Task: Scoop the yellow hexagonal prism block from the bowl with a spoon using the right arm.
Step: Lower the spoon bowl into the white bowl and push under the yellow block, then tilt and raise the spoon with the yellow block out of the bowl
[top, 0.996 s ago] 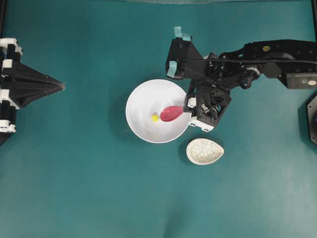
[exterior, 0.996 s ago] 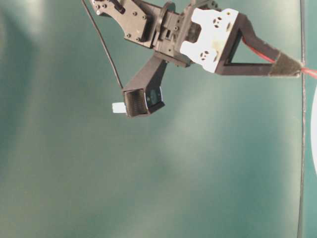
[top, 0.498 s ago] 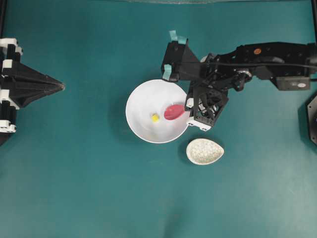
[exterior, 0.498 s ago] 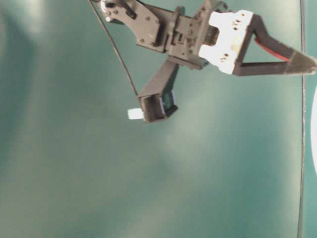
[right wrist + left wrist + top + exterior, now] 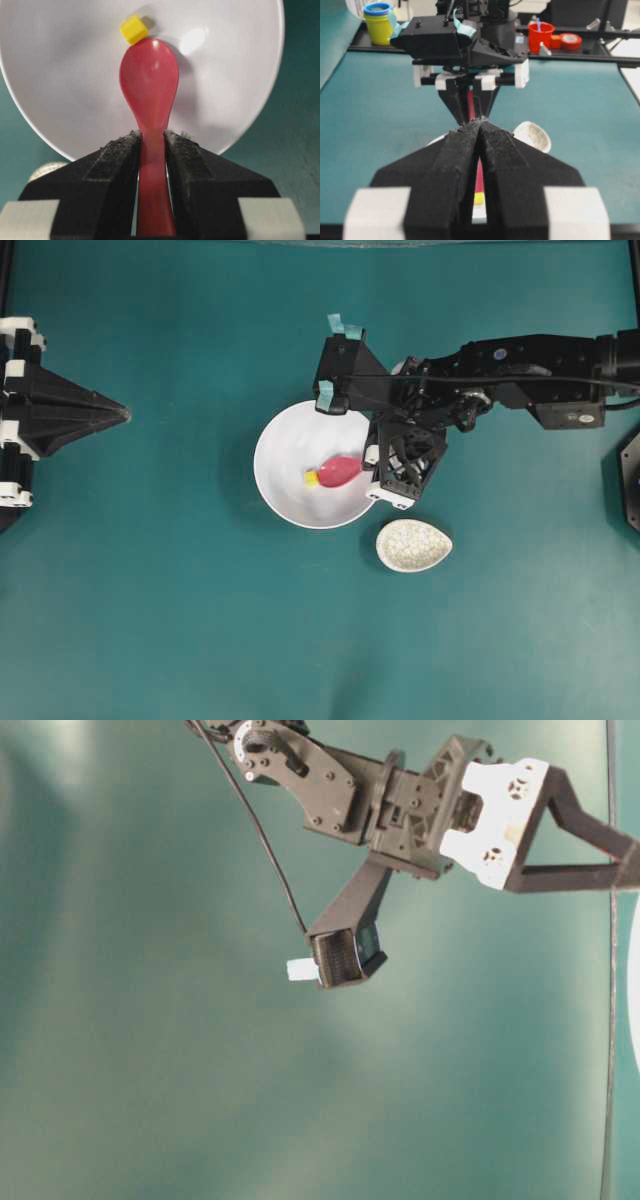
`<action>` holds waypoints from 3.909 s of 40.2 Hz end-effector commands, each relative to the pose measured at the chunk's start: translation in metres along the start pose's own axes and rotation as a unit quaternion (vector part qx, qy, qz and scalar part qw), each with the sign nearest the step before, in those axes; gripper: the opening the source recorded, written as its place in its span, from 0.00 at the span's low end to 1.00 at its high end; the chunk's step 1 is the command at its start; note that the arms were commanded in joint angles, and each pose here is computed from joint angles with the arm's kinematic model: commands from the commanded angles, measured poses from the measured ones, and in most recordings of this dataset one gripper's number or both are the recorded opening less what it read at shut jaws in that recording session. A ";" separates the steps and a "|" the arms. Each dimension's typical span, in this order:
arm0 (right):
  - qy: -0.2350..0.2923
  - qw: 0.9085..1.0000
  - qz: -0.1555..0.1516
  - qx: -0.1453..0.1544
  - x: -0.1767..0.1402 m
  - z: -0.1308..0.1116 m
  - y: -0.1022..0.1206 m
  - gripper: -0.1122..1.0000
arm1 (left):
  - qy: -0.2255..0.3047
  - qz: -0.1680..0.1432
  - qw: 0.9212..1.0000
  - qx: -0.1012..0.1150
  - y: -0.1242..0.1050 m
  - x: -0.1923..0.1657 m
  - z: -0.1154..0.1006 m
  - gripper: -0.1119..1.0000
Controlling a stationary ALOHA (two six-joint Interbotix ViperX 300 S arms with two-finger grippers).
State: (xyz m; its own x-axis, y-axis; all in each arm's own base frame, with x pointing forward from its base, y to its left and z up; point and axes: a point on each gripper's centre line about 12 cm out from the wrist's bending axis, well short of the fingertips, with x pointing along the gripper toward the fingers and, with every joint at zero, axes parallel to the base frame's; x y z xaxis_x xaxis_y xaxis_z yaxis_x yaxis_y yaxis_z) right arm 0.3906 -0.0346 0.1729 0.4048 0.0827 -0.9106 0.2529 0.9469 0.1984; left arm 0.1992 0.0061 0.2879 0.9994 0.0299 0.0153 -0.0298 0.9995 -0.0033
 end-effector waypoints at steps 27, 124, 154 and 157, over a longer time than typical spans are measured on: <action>-0.069 0.998 0.001 -0.002 0.007 0.021 0.001 0.31 | -0.004 0.001 1.000 0.002 0.000 0.002 0.006 0.09; -0.255 0.965 0.050 0.026 -0.111 0.019 0.016 0.31 | -0.005 0.001 1.000 0.002 0.000 0.002 0.007 0.09; -0.264 0.963 0.054 0.021 -0.130 0.010 0.017 0.31 | -0.004 0.001 1.000 0.001 0.000 0.002 0.006 0.09; -0.263 0.963 0.053 0.019 -0.129 0.009 0.017 0.31 | -0.004 0.001 1.000 0.001 0.000 0.002 0.006 0.09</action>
State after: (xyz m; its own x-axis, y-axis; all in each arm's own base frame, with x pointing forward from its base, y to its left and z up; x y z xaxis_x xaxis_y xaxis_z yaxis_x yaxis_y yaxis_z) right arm 0.3515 -0.0325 0.2853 0.7949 0.0039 -0.6067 0.2262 0.9259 0.3024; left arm 0.1992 0.0062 0.2864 0.9995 0.0303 0.0031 -0.0303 0.9995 -0.0033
